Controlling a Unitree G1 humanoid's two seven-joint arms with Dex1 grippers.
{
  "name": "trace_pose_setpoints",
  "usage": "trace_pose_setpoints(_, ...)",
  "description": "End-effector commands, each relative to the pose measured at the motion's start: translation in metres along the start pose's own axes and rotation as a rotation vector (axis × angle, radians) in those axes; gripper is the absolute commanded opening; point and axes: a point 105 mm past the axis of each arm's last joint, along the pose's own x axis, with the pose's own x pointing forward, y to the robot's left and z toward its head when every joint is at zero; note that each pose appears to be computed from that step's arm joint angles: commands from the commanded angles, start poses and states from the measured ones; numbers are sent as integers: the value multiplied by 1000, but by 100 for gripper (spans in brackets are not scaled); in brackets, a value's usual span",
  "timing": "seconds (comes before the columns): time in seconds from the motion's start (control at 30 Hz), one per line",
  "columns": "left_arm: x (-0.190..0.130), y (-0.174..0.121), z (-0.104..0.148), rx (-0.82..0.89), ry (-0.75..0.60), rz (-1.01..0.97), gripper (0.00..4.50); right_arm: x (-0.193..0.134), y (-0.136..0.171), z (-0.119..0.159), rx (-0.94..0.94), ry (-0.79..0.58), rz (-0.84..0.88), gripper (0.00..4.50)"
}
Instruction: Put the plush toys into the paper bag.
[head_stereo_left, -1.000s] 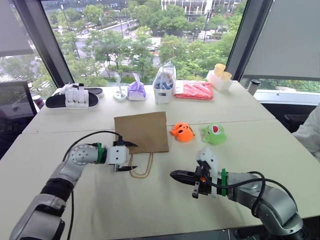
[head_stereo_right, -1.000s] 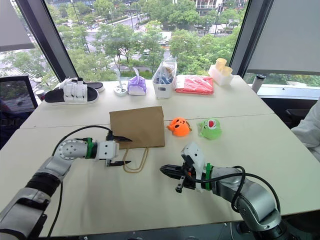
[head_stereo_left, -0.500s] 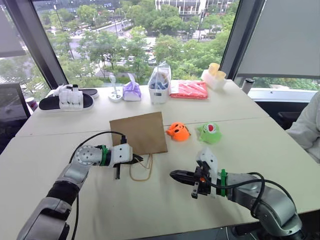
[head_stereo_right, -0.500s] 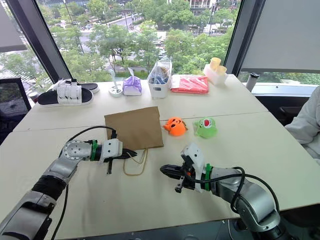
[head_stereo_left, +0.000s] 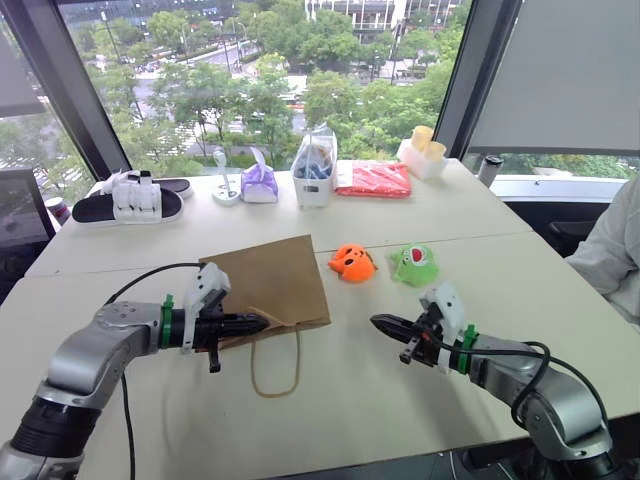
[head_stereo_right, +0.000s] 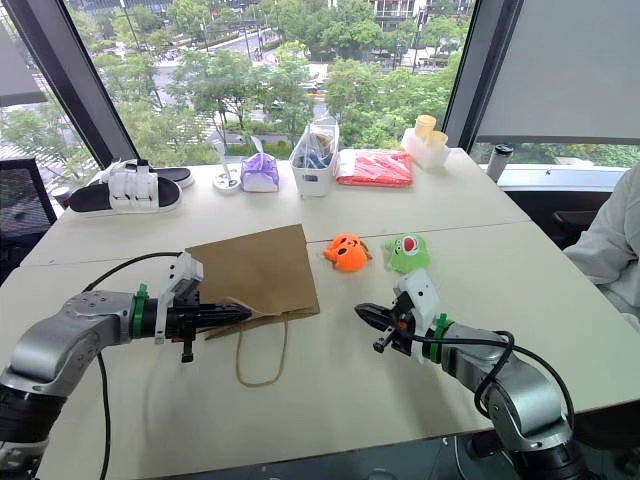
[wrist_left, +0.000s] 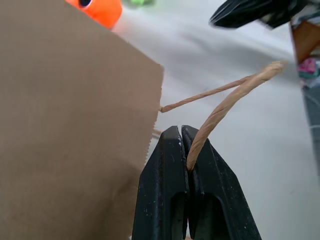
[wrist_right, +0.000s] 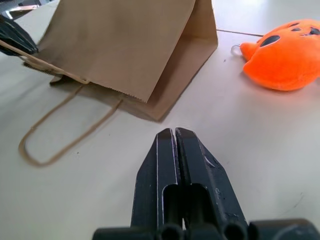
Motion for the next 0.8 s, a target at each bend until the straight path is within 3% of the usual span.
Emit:
trace_pose_setpoints(0.03,1,5,11,9,-46,55,1,10,32,14,-35,-52,126,0)
trace_pose_setpoints(0.17,4,8,22,-40,-115,63,1,31,57,13,-34,-83,176,0)
trace_pose_setpoints(0.33,6,4,45,-121,-214,37,1,63,67,13,-35,-132,147,0)
trace_pose_setpoints(0.8,14,-15,64,-277,-297,-48,1,127,50,15,-124,-210,34,0)
